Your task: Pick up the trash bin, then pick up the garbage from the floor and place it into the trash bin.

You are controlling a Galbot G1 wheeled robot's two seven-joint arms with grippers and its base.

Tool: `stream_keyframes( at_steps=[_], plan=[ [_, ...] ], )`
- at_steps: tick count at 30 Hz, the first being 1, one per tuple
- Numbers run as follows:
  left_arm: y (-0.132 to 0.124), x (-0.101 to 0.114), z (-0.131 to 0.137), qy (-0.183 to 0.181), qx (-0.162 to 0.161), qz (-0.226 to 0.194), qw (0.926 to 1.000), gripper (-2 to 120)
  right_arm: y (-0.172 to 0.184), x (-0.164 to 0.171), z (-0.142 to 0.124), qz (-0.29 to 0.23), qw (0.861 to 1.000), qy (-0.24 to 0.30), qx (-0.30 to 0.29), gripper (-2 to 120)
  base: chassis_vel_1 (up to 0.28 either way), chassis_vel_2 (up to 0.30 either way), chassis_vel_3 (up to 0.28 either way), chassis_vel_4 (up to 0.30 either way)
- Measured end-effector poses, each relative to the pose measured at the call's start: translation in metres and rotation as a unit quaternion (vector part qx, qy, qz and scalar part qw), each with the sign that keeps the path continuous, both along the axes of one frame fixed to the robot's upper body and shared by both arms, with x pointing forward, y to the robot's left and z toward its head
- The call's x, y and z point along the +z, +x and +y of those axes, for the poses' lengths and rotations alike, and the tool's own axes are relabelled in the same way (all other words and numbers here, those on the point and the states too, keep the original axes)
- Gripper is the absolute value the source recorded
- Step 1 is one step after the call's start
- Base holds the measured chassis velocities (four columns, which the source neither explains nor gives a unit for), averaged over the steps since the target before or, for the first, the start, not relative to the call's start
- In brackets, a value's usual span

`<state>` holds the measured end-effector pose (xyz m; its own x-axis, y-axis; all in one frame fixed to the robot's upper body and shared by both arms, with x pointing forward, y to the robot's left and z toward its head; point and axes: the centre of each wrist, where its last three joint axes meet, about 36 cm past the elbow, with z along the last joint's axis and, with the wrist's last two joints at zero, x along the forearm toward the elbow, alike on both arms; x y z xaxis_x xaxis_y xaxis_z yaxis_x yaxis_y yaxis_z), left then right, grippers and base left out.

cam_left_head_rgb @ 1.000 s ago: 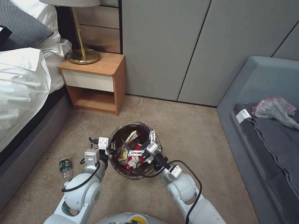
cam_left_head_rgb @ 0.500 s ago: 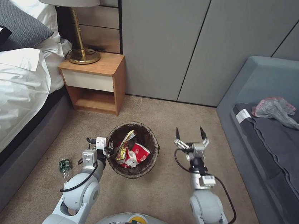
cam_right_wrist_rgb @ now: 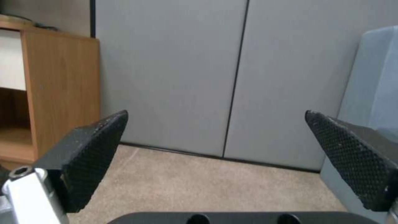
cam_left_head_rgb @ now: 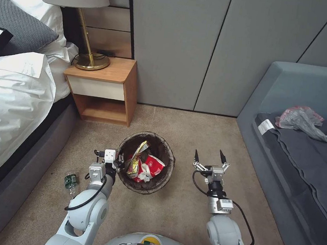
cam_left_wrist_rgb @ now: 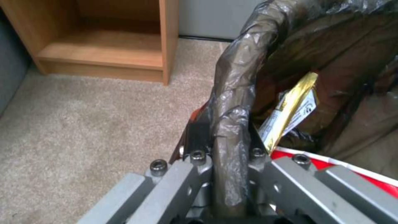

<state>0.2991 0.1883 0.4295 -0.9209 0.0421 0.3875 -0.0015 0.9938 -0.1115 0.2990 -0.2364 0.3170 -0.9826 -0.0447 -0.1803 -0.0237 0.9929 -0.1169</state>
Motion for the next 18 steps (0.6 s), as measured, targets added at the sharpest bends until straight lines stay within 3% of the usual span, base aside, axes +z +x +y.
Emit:
stream_keyframes(
  at_steps=[18],
  plan=[
    [-0.001, 0.006, 0.0, -0.003, -0.003, -0.009, 1.0, 0, 0.015, 0.01, -0.005, -0.01, 1.0, 0.0, 0.003, 100, 0.031, 0.033, 0.033, 0.032]
  ],
)
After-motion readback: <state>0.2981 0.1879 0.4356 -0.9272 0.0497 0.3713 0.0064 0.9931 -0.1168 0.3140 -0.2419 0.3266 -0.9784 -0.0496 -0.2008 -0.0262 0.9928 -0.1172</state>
